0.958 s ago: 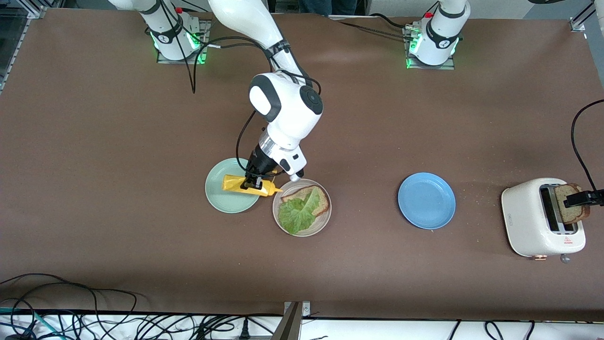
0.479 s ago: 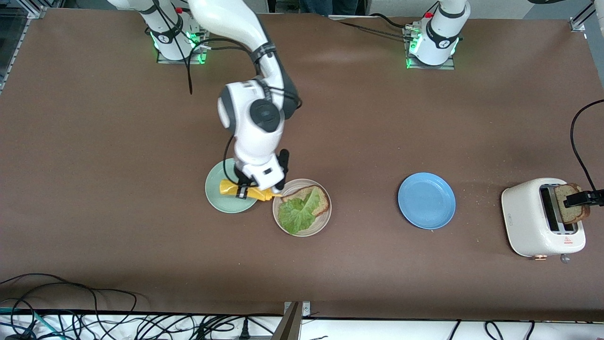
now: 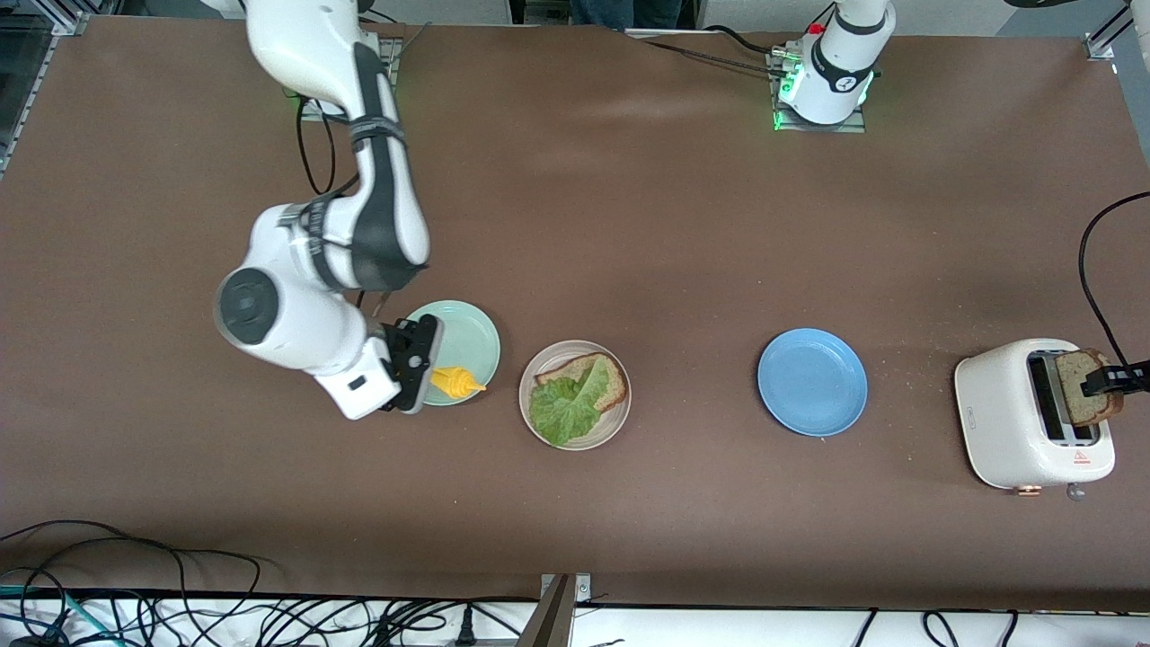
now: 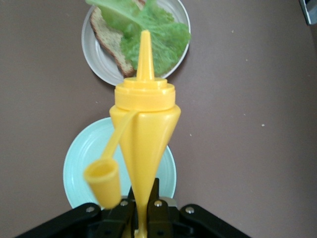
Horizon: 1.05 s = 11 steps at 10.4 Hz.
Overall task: Make sandwich on beige plate with both arms
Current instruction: 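Return the mustard with the right gripper while the left gripper grasps bread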
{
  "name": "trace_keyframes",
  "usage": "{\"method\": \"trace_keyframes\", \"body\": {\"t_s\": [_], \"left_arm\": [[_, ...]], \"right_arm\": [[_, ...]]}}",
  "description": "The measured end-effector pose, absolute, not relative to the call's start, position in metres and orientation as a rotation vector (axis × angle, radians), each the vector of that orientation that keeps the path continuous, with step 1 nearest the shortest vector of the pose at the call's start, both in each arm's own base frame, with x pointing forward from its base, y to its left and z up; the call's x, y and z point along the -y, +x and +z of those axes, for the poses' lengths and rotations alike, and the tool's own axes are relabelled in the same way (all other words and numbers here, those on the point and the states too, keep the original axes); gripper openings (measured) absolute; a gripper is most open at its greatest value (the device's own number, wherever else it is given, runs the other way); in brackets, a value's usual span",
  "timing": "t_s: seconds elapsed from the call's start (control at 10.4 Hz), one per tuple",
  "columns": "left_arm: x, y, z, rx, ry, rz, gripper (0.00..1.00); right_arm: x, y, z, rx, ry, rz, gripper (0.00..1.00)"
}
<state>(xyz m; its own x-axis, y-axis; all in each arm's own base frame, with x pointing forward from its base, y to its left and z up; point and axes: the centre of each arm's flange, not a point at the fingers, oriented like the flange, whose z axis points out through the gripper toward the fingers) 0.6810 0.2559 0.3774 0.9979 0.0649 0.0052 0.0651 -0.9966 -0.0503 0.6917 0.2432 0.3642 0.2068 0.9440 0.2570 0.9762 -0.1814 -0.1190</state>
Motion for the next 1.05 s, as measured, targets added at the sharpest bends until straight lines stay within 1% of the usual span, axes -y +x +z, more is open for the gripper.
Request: {"method": "trace_keyframes", "body": {"t_s": [0.19,0.48,0.67,0.86,0.96,1.05], "left_arm": [[-0.255,0.681,0.378,0.099,-3.09,-0.006,0.13],[-0.254,0.682,0.378,0.097,-3.09,-0.01,0.13],[-0.254,0.684,0.383,0.094,-3.087,-0.026,0.13],[-0.254,0.687,0.404,0.093,-3.076,-0.076,0.13],[-0.252,0.687,0.419,0.092,-3.076,-0.082,0.09],[-0.249,0.685,0.435,0.089,-3.082,-0.068,0.09]], "right_arm": [[-0.201,0.702,0.359,1.791,-2.059,-0.288,0.08],[-0.128,0.707,0.338,1.715,-1.78,-0.474,0.08],[-0.081,0.7,0.314,1.679,-1.589,-0.603,0.08],[-0.033,0.684,0.273,1.604,-1.388,-0.725,0.08],[-0.011,0.675,0.247,1.55,-1.294,-0.79,0.08],[0.007,0.666,0.22,1.506,-1.222,-0.85,0.08]]}}
